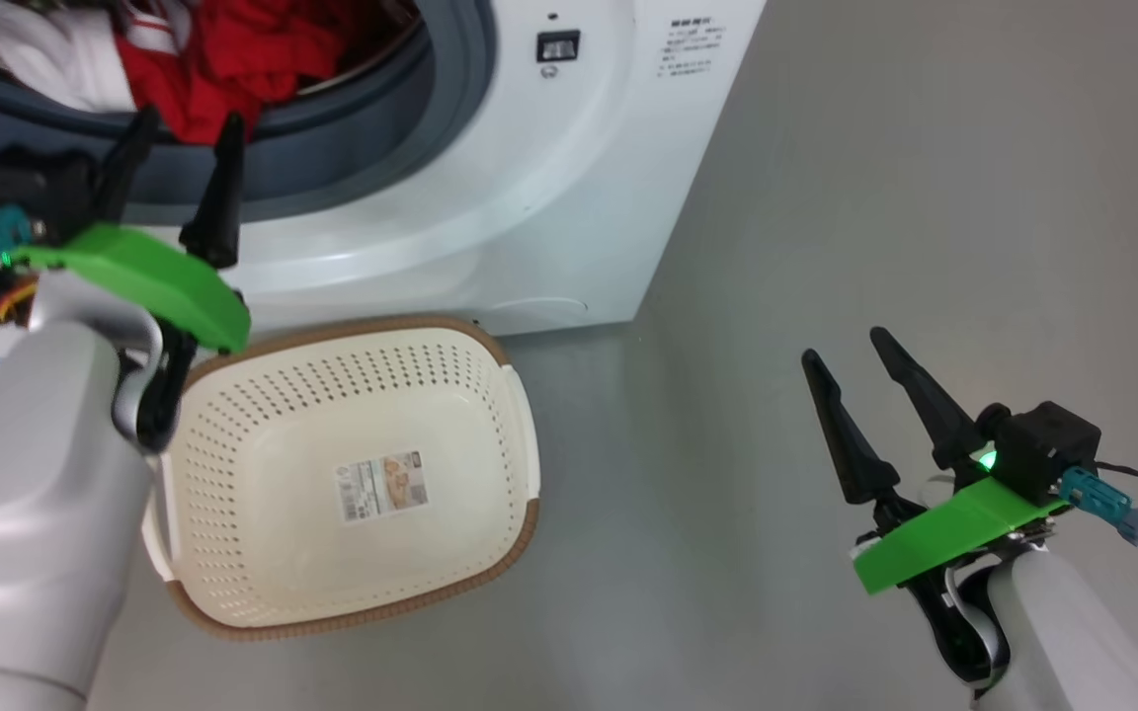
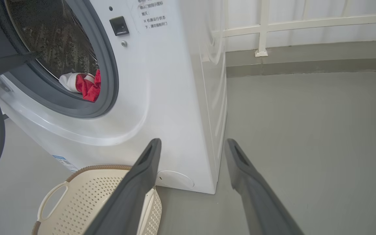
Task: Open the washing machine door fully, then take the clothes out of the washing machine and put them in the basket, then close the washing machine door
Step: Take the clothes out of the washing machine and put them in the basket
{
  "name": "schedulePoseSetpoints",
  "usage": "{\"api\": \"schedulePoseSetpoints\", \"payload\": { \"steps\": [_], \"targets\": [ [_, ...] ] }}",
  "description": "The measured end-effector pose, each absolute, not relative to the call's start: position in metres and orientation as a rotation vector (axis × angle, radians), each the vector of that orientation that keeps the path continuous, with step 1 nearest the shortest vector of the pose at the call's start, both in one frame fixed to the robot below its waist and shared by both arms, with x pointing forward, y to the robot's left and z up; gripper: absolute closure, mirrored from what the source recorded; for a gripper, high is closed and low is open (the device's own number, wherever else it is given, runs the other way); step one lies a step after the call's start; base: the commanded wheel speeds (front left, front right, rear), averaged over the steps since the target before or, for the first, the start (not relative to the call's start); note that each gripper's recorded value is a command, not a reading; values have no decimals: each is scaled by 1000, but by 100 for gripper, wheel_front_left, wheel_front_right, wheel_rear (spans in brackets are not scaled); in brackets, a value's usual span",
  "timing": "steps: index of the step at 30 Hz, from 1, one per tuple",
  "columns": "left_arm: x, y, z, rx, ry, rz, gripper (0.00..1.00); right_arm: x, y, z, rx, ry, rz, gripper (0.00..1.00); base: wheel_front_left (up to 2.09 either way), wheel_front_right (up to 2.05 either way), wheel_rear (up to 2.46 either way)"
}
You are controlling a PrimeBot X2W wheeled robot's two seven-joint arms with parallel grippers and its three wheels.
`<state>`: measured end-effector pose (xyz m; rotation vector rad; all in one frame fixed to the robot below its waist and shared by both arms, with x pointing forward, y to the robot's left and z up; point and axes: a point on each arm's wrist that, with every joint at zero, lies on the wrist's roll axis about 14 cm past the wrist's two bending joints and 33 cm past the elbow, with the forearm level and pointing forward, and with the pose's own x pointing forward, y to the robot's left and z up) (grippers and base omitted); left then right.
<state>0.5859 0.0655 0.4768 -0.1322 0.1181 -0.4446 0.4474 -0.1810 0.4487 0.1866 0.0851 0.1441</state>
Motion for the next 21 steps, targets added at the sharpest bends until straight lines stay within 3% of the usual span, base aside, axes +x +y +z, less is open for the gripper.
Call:
{"api": "schedulePoseSetpoints", "payload": {
  "steps": [21],
  "targets": [
    [667,56,403,-35,315,-461,0,469,-181,400,191,178,110,0,0,0,0]
  ]
}}
